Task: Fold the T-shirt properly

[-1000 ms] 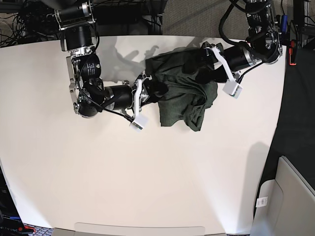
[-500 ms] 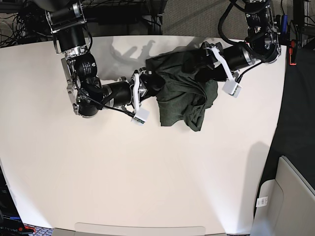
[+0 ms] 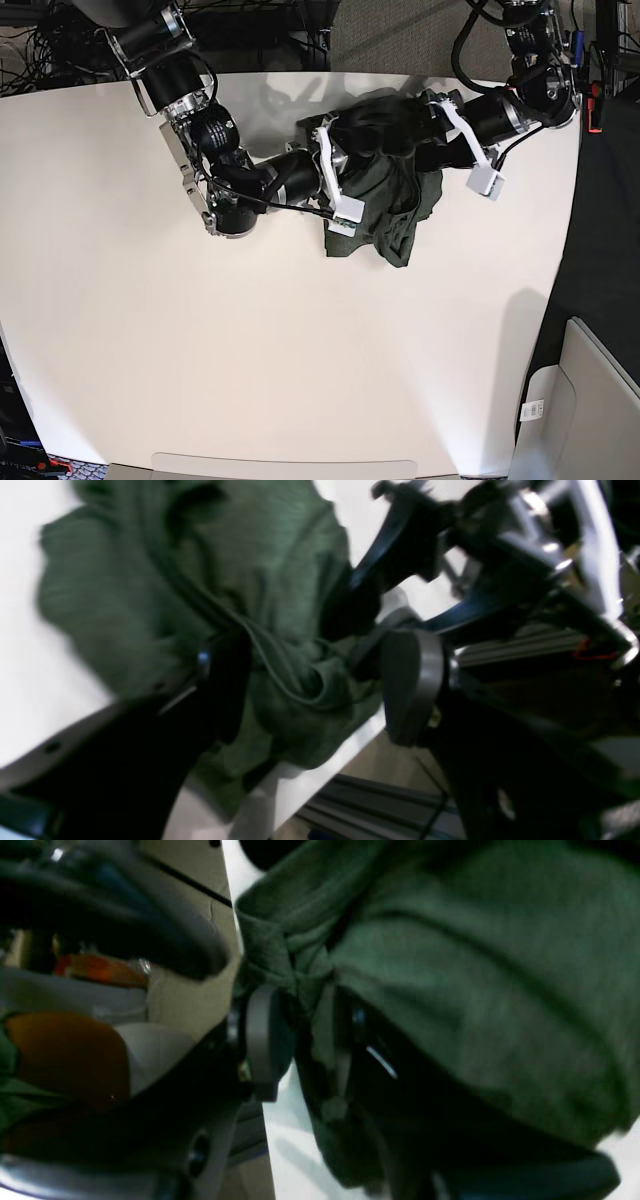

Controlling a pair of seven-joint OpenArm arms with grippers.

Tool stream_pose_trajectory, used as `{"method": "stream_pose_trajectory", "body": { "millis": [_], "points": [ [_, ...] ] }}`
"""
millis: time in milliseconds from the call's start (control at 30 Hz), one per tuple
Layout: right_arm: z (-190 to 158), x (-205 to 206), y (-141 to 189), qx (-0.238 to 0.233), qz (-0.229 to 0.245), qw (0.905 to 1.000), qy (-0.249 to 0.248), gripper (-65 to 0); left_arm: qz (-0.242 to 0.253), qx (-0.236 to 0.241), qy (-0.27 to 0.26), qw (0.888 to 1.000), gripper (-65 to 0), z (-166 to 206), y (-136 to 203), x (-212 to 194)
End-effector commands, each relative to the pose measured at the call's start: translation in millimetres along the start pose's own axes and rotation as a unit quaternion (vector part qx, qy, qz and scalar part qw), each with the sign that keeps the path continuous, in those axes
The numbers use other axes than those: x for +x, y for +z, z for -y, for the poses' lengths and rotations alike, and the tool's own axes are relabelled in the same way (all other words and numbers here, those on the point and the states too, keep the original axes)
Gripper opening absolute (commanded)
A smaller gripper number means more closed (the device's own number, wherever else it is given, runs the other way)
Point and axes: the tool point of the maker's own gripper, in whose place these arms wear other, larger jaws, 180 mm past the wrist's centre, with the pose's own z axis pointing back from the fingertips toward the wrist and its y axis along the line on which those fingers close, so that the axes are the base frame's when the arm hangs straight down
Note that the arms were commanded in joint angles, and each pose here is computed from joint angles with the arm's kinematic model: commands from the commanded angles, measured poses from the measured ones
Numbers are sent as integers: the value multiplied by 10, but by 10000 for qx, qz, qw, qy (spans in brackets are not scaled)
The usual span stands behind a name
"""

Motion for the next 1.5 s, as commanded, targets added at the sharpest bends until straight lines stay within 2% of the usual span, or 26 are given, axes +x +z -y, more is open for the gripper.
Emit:
{"method": "stream_pose_trajectory", "body": {
  "millis": [0, 167, 433, 567, 667, 867, 1033, 1167, 1300, 1467],
  "points": [
    [-56, 194, -4, 120, 172, 9996, 177, -486, 248, 9, -61, 9997, -254, -9, 68, 135],
    [-141, 354, -157, 324, 84, 9989, 320, -486, 373, 295, 48, 9989, -254, -154, 218, 139],
    [-354, 589, -365, 674, 263, 9968, 349, -486, 535, 540, 92, 9971, -254, -278, 351, 195],
    [-328, 622, -302, 666, 367, 9966, 325, -486, 659, 722, 121, 9951, -254, -365, 454, 237],
    [-198, 691, -91, 645, 794, 9947, 53, -486, 710, 797, 133, 9942, -254, -401, 498, 253],
    [268, 781, 497, -32, 1382, 9902, -191, -486, 697, 778, 130, 9944, -254, -392, 487, 249],
    [573, 778, 836, -687, 1413, 9874, -187, -488, 785, 680, 157, 9945, -254, -340, 435, 277],
    [768, 773, 896, -1282, 1053, 9861, -26, -489, 903, 616, 68, 9940, -254, -316, 390, 403],
    [788, 956, 745, -1605, 852, 9831, 206, -489, 851, 488, -7, 9952, -254, -260, 318, 426],
    [727, 1074, 382, -1518, 508, 9867, 274, -489, 821, 489, 21, 9954, -254, -258, 318, 389]
  ]
}}
